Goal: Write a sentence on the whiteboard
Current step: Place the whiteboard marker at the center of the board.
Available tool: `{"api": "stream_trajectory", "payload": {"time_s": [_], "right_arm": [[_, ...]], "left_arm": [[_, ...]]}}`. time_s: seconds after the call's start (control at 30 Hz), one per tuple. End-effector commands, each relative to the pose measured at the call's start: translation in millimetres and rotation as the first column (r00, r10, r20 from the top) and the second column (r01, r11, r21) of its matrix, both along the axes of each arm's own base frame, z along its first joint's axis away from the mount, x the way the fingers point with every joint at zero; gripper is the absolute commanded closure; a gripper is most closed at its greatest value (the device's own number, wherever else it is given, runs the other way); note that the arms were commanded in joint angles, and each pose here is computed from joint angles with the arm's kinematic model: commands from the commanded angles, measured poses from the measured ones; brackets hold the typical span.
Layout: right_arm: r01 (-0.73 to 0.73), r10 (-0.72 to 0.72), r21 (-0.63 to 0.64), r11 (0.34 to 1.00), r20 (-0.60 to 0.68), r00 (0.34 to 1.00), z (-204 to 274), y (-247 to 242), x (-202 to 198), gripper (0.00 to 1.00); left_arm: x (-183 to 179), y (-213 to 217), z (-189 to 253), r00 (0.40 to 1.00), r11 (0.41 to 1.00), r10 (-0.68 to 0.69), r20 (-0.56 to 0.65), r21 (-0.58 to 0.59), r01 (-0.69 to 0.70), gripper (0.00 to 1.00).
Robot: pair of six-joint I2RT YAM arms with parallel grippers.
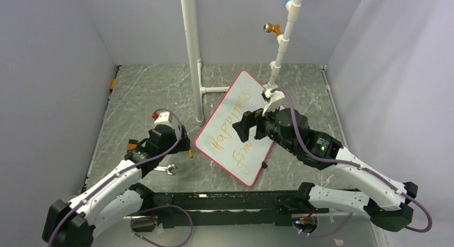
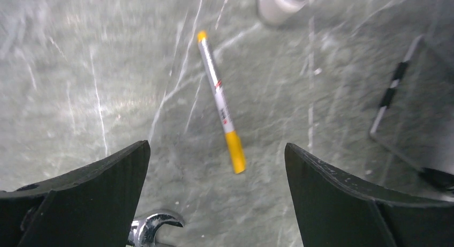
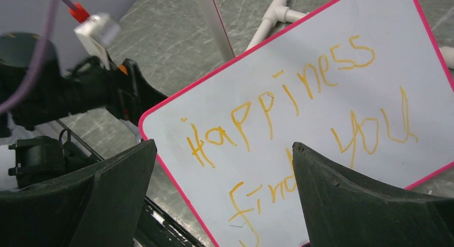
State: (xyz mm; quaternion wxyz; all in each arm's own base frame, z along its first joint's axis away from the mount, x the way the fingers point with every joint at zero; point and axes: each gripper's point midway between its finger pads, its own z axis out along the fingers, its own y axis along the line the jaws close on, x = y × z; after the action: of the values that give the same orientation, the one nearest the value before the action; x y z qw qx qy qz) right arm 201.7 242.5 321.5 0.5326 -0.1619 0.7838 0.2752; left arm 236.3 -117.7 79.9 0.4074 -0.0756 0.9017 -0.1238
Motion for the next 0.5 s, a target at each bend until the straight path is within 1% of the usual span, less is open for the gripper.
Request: {"api": "stream_trajectory", "payload": {"time_s": [0.0, 0.13, 0.23, 0.27, 0.33, 0.47], "right_arm": [[0.031, -0.034, 0.043, 0.999, 0.06, 0.998, 15.5, -11.7, 1.2, 0.0], [0.062, -0.067, 0.072, 0.996, 0.074, 0.995, 18.3, -21.2, 0.8, 0.0], [0.12, -0.127, 0.093, 0.988, 0.076, 0.989, 14.8, -33.8, 3.1, 0.0], [0.13, -0.138, 0.098, 0.987, 0.077, 0.987, 13.0, -37.5, 2.6, 0.0], [0.157, -0.165, 0.105, 0.982, 0.079, 0.983, 6.7, -45.6, 2.4, 0.0], [0.223, -0.236, 0.141, 0.964, 0.082, 0.968, -5.3, -65.2, 1.6, 0.0]], "left_arm": [[11.1, 7.3, 61.1, 0.991, 0.998, -0.032, 0.133, 0.049, 0.026, 0.01], [11.5, 14.2, 100.4, 0.972, 0.992, -0.088, 0.219, 0.111, 0.064, 0.01], [8.6, 12.7, 129.0, 0.949, 0.986, -0.144, 0.281, 0.126, 0.112, 0.01], [7.6, 14.0, 139.8, 0.944, 0.987, -0.141, 0.3, 0.122, 0.108, 0.01], [7.7, 22.8, 157.5, 0.942, 0.991, -0.096, 0.322, 0.121, 0.059, 0.01], [13.5, 32.4, 185.2, 0.92, 0.98, -0.11, 0.376, 0.194, 0.037, 0.0]]}}
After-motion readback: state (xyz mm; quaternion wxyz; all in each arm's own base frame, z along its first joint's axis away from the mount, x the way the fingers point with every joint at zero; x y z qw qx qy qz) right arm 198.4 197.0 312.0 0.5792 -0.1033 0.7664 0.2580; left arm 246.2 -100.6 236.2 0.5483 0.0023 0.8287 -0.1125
